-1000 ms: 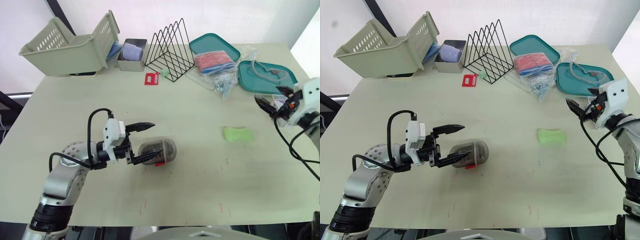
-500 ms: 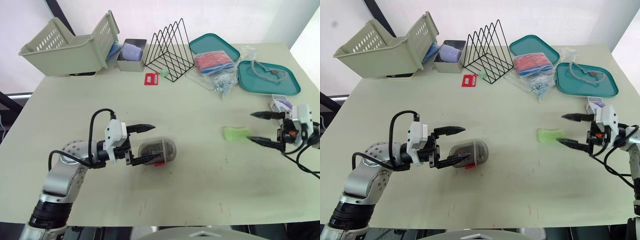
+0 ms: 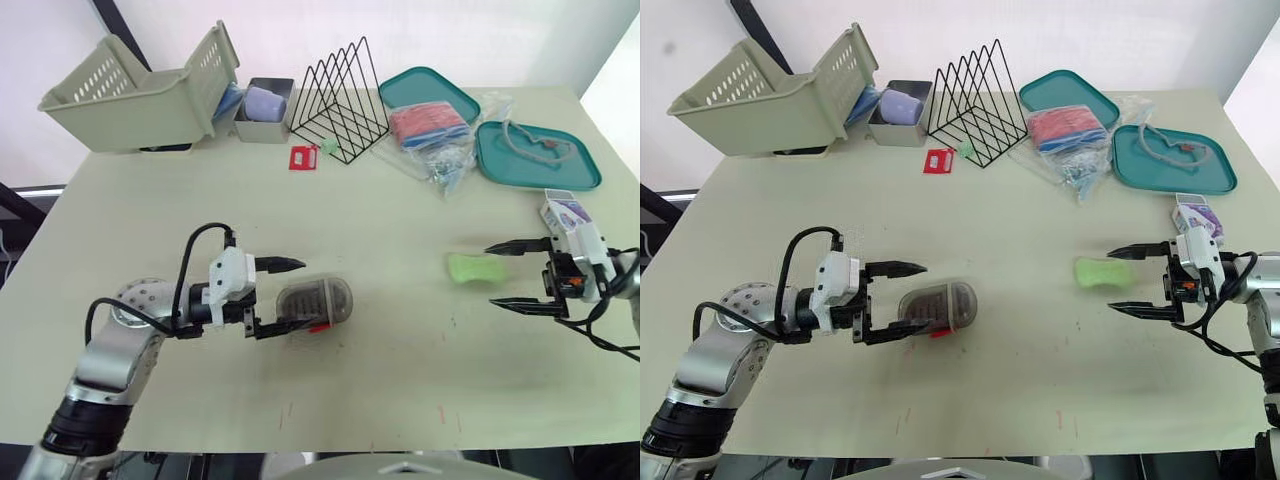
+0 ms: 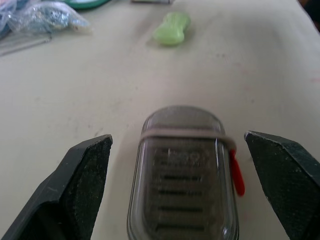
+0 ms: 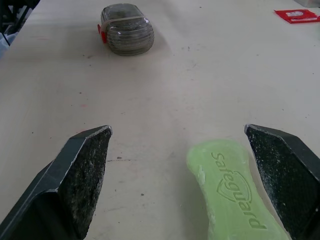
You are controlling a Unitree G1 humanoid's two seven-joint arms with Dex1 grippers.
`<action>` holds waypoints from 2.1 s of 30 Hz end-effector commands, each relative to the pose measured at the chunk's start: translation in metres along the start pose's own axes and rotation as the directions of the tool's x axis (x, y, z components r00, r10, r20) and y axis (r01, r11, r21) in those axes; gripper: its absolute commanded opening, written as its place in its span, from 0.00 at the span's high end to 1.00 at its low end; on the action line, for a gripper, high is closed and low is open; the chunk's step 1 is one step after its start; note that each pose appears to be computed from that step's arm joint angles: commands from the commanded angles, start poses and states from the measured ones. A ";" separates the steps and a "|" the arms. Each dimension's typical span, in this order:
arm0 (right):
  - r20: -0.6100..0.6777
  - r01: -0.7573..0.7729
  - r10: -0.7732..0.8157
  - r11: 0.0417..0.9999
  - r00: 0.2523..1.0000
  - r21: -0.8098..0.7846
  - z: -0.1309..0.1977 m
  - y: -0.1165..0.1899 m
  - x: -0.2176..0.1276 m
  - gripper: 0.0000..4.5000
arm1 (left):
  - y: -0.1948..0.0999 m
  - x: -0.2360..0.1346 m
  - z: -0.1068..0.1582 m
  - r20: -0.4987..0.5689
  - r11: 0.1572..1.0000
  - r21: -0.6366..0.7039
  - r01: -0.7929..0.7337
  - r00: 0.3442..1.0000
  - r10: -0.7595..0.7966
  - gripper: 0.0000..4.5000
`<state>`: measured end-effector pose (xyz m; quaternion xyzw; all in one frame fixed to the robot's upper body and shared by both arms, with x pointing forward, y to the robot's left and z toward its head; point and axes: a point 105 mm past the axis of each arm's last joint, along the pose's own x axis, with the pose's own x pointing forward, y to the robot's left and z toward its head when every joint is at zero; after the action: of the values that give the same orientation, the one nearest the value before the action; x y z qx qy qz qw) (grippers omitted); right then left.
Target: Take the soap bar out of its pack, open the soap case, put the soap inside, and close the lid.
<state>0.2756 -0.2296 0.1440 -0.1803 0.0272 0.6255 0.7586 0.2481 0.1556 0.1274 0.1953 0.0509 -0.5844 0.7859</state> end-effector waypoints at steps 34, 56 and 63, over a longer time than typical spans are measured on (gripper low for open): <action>0.022 0.012 -0.011 0.999 1.000 -0.049 0.009 -0.007 -0.001 0.01 | -0.004 0.003 -0.016 -0.194 0.998 0.009 0.057 0.979 -0.054 0.00; 0.059 0.043 -0.047 0.997 0.997 0.069 -0.013 0.029 -0.020 0.01 | 0.008 0.011 -0.023 -0.180 0.996 0.083 0.016 0.984 -0.001 0.00; 0.039 0.050 -0.052 0.996 0.998 0.070 -0.018 0.032 -0.022 0.01 | 0.011 0.011 -0.024 -0.179 0.996 0.091 0.019 0.984 -0.003 0.00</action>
<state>0.2443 -0.2481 0.1149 -0.1215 0.0463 0.6098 0.7818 0.2657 0.1609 0.1006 0.2774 0.1083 -0.5643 0.7700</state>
